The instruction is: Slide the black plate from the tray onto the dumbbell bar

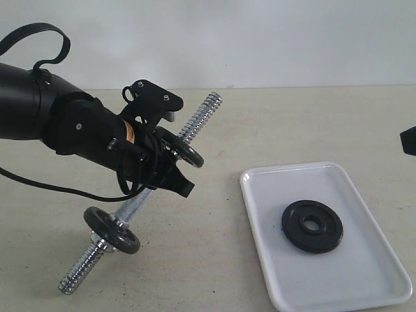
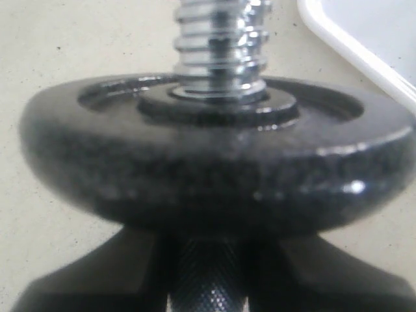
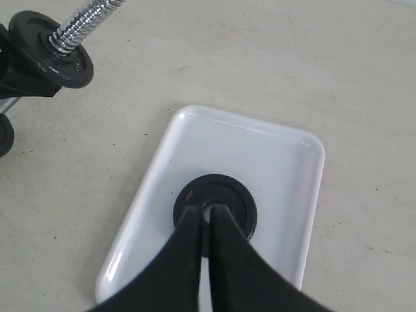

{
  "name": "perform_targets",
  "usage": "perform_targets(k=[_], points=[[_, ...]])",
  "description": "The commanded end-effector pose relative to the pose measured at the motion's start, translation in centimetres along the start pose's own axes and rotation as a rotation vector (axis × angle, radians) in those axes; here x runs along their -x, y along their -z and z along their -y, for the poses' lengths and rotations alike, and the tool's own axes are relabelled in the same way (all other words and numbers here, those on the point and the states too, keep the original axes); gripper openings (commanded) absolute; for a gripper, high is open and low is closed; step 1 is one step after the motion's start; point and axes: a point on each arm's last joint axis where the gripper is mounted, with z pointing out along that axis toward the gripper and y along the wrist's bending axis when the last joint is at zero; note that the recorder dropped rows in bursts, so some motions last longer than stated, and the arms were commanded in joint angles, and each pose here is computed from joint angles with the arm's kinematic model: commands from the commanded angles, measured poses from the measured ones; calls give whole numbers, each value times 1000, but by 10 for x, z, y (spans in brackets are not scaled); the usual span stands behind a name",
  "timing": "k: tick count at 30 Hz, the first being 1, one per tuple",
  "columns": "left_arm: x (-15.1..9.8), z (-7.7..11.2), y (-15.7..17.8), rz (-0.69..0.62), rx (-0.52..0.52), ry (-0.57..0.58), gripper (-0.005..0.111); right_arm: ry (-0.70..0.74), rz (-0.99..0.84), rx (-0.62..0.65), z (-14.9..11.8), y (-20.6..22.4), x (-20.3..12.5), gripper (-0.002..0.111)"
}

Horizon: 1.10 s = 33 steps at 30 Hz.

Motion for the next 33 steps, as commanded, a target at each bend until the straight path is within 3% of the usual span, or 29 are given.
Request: perform_targets(k=[1, 5, 8, 9, 10, 14, 17, 20, 22, 33], points=[[26, -2, 22, 185, 7, -10, 4, -18, -97, 29, 7, -17, -4, 2], [25, -2, 22, 182, 7, -10, 4, -69, -206, 69, 16, -42, -10, 22], [25, -2, 22, 182, 7, -10, 4, -133, -266, 99, 22, -60, -12, 52], [25, -2, 22, 180, 7, -10, 4, -184, -281, 110, 26, -73, -14, 68], [25, -2, 22, 180, 7, -10, 4, -204, -292, 115, 27, -78, -15, 70], [25, -1, 22, 182, 6, -11, 4, -274, -360, 164, 28, -106, -22, 70], [25, -1, 22, 182, 6, -11, 4, -118, -353, 191, 1, -129, -20, 67], [24, -1, 21, 166, 6, -12, 4, 33, -271, 197, -27, -139, -12, 55], [22, -1, 21, 149, 6, -11, 4, 60, -240, 189, -33, -141, -9, 58], [22, -1, 21, 144, 6, -22, 4, 124, -256, 88, -23, -143, -11, 64]])
